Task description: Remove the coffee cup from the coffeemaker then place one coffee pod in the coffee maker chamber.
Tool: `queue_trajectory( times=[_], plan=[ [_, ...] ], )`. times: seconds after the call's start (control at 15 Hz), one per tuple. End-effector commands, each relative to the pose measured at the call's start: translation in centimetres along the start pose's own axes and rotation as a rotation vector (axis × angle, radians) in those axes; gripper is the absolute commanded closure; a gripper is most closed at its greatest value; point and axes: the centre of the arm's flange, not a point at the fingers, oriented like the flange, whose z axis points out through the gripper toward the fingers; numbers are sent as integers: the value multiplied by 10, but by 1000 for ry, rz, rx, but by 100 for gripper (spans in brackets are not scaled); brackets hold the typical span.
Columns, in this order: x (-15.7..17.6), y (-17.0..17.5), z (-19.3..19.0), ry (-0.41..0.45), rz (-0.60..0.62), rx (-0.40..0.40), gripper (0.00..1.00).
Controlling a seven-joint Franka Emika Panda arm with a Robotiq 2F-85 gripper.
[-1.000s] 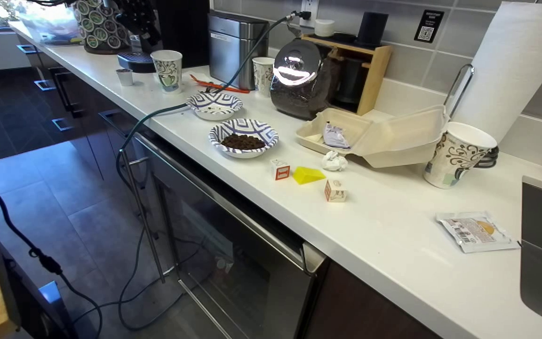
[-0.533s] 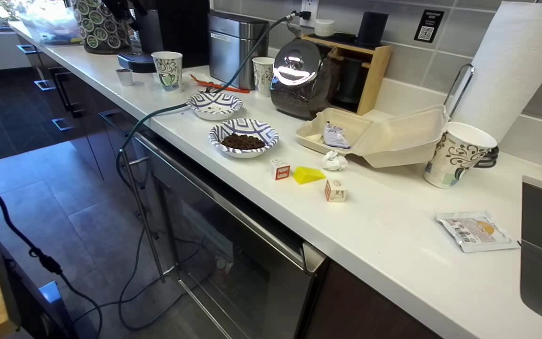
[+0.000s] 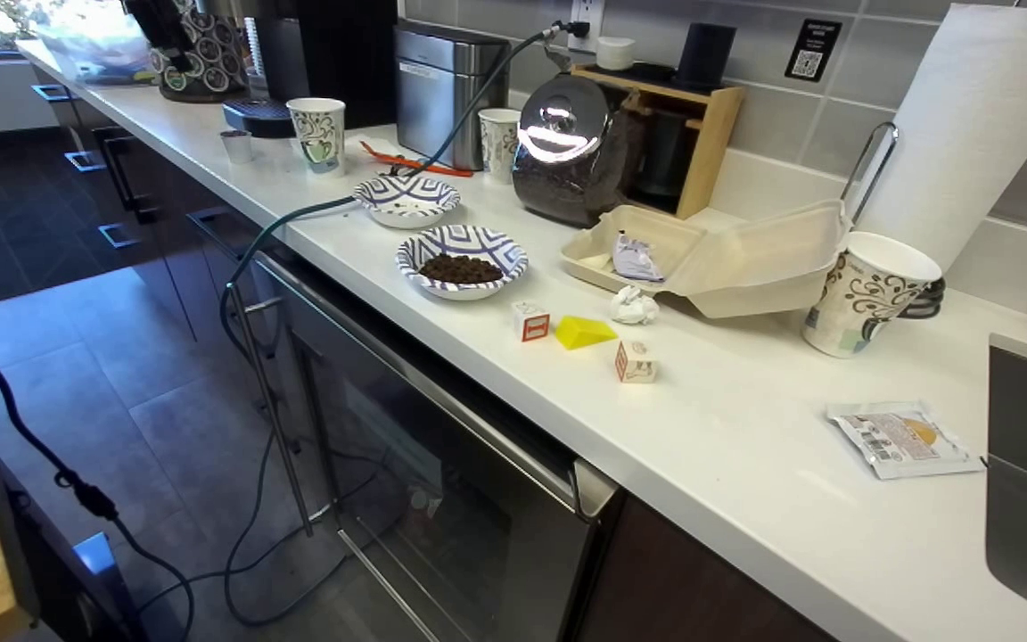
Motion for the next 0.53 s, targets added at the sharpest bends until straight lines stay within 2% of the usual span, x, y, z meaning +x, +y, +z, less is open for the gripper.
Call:
queue_trajectory(
  times=[0.0,0.07,0.13,0.27,0.47],
  plan=[
    [13,-9,33,33,-153,-142,0],
    [17,-9,38,30,-216,-142,0],
    [17,-11,43,-12,-270,-101,0],
    [12,-18,59,-88,-346,-81,0],
    [11,-24,86,-173,-410,-94,0]
  ],
)
